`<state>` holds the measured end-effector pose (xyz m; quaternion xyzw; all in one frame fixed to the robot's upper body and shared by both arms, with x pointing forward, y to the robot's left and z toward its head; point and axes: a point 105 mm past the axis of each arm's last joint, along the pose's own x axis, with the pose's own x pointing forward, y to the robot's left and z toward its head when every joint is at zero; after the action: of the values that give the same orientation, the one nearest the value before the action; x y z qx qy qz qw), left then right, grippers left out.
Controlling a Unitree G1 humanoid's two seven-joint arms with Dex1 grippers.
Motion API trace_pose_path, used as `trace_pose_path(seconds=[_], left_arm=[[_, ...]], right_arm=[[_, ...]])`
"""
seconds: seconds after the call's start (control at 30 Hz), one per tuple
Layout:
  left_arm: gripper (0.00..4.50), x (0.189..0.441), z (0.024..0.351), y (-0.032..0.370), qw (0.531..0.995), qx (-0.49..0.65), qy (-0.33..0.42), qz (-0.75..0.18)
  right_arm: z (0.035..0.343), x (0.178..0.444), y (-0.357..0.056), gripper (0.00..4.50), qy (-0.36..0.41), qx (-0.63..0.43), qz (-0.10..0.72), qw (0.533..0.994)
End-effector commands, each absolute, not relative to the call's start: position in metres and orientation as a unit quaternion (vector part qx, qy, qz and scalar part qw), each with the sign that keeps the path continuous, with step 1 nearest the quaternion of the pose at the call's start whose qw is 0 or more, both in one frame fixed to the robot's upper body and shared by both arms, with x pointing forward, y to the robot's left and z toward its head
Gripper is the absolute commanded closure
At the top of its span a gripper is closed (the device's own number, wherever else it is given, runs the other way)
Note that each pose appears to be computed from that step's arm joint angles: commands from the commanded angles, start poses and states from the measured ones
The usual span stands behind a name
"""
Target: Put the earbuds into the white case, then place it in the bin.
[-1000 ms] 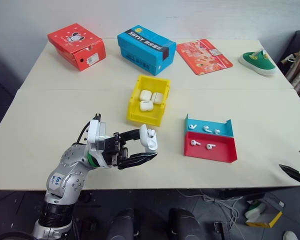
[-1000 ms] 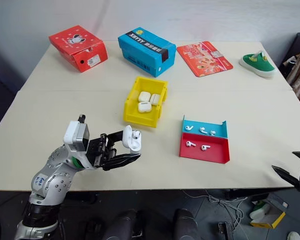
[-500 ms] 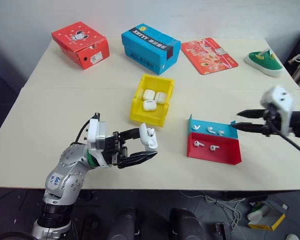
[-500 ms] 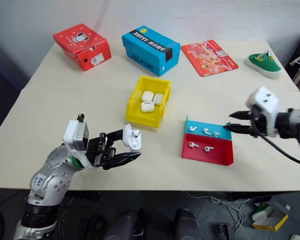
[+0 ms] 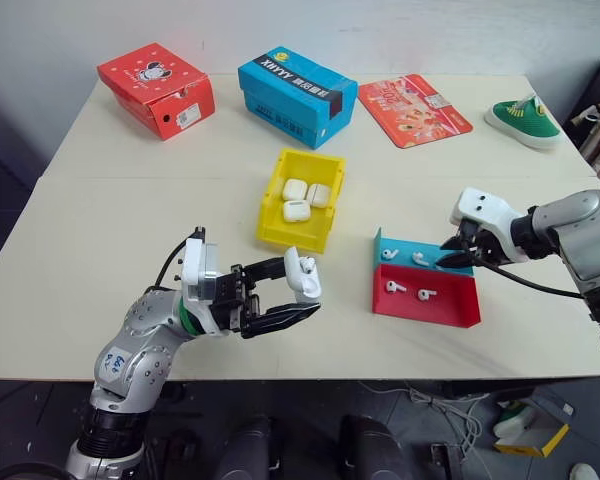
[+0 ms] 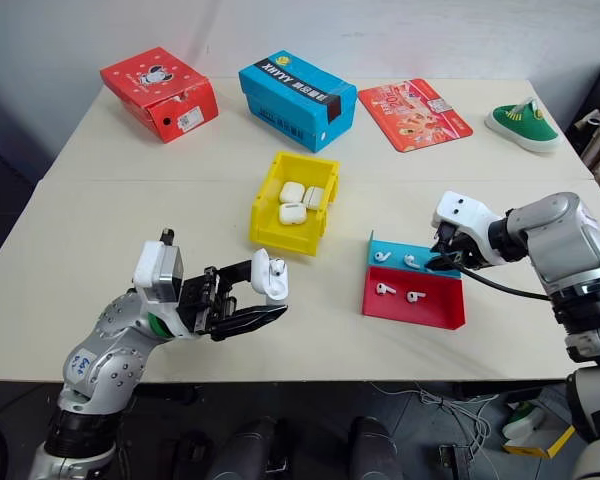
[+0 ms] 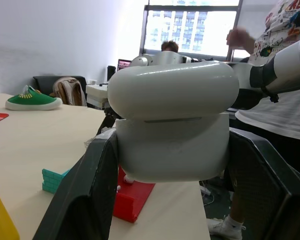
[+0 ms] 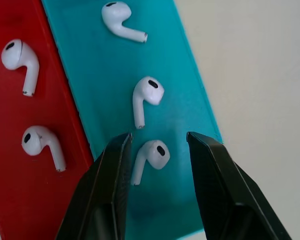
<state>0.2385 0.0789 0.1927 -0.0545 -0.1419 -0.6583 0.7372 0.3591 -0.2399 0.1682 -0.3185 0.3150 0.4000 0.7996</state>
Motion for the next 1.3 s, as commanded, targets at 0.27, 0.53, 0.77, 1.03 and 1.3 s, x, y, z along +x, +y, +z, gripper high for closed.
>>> trace_pose_path(seconds=[0.27,0.53,0.77,1.03,1.3], left_arm=[[1.71,0.233,0.199,0.077,0.735,-0.05,-0.159,-0.657],[1.71,0.233,0.2,0.078,0.737,-0.05,-0.16,-0.654],[1.71,0.234,0.201,0.079,0.74,-0.048,-0.161,-0.652],[1.71,0.235,0.201,0.08,0.741,-0.047,-0.162,-0.65],[1.71,0.235,0.201,0.081,0.742,-0.046,-0.163,-0.648]], right_arm=[[0.168,0.365,-0.24,2.75,0.335,-0.338,0.395,0.786],[0.157,0.366,-0.246,2.75,0.364,-0.345,0.386,0.774],[0.154,0.368,-0.245,2.75,0.368,-0.348,0.389,0.769],[0.15,0.366,-0.246,2.75,0.376,-0.355,0.395,0.76],[0.147,0.364,-0.248,2.75,0.381,-0.353,0.393,0.759]])
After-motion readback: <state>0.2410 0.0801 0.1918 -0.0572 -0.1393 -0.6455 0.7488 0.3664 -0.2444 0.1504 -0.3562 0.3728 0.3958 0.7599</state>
